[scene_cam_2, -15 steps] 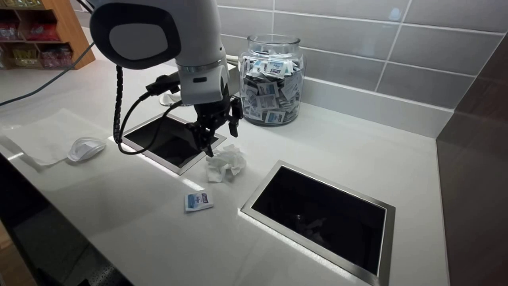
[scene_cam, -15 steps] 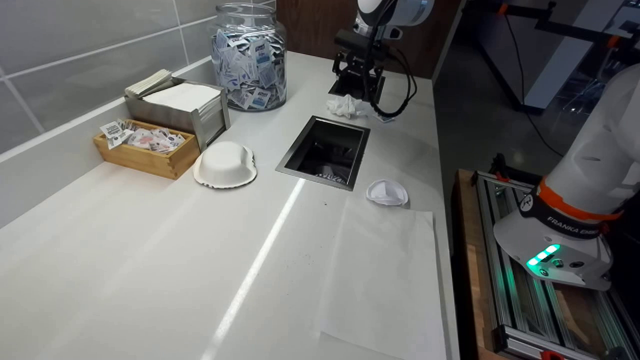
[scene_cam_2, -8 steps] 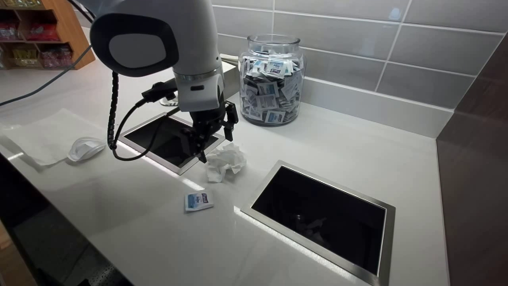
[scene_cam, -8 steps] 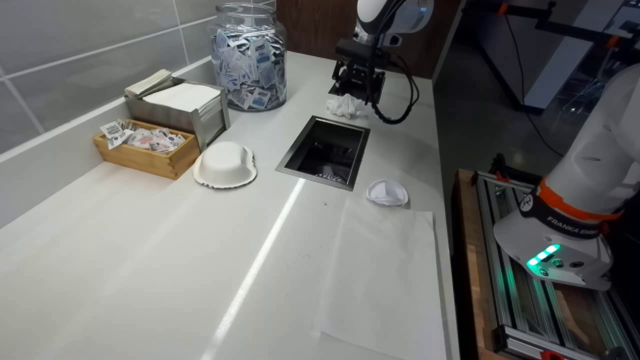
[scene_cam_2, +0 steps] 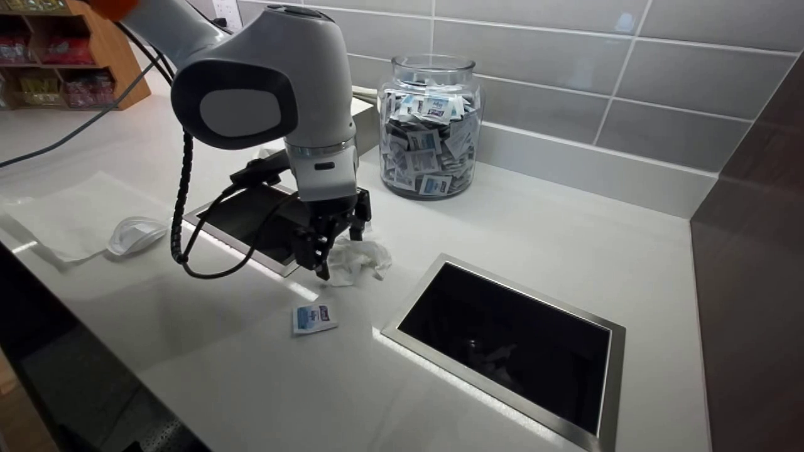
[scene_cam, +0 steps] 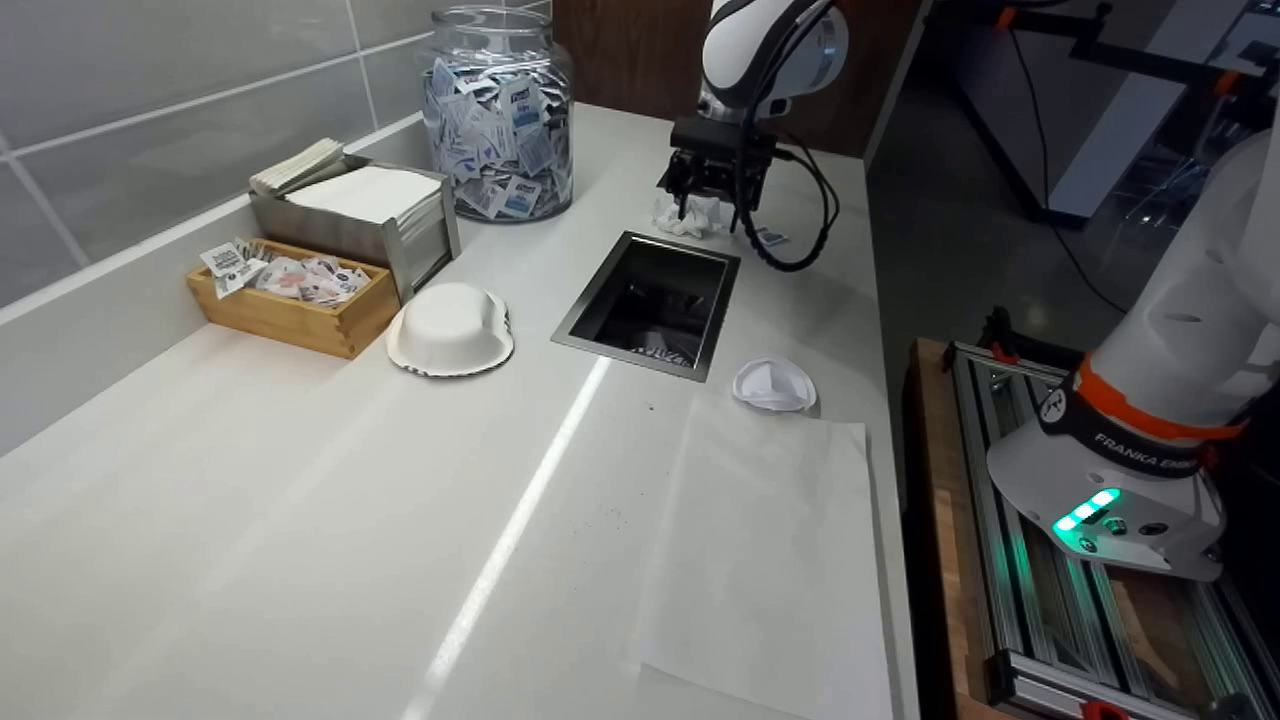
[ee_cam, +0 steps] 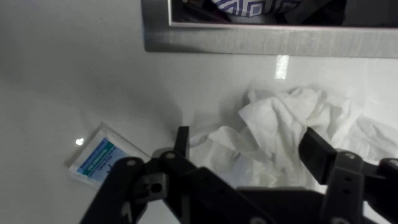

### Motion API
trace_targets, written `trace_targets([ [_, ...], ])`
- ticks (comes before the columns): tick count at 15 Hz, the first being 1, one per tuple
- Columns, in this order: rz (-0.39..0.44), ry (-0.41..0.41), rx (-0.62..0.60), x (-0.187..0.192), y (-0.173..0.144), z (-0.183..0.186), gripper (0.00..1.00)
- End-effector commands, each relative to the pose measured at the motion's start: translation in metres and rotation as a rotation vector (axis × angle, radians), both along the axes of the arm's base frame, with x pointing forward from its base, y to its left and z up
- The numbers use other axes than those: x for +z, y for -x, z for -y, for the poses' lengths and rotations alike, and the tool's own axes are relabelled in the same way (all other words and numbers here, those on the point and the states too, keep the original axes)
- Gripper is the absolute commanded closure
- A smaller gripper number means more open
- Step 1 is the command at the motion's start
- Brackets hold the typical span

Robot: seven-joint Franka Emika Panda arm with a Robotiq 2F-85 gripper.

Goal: Throw the tissue into the bin on the left

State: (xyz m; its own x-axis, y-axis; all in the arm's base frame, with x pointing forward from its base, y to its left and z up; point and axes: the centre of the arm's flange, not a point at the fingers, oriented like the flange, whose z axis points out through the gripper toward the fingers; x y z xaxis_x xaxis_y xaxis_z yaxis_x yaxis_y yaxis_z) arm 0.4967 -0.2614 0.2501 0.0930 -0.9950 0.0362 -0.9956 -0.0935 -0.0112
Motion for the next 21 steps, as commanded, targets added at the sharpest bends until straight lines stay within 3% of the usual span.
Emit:
trace_targets([
  [1,-0.015,0.023,0.034,-0.011,-0.005,0.005,0.44],
  [7,0.002,0.035,0.047,-0.003,-0.009,0.005,0.89],
  [9,0.006,0.035,0.047,-0.001,-0.008,0.004,1.0],
  [16,0.109,0.136,0.18,0.048,0.007,-0.054,0.98],
  [21,0.091,0.056,0.283,0.068,0.029,-0.105,0.98],
])
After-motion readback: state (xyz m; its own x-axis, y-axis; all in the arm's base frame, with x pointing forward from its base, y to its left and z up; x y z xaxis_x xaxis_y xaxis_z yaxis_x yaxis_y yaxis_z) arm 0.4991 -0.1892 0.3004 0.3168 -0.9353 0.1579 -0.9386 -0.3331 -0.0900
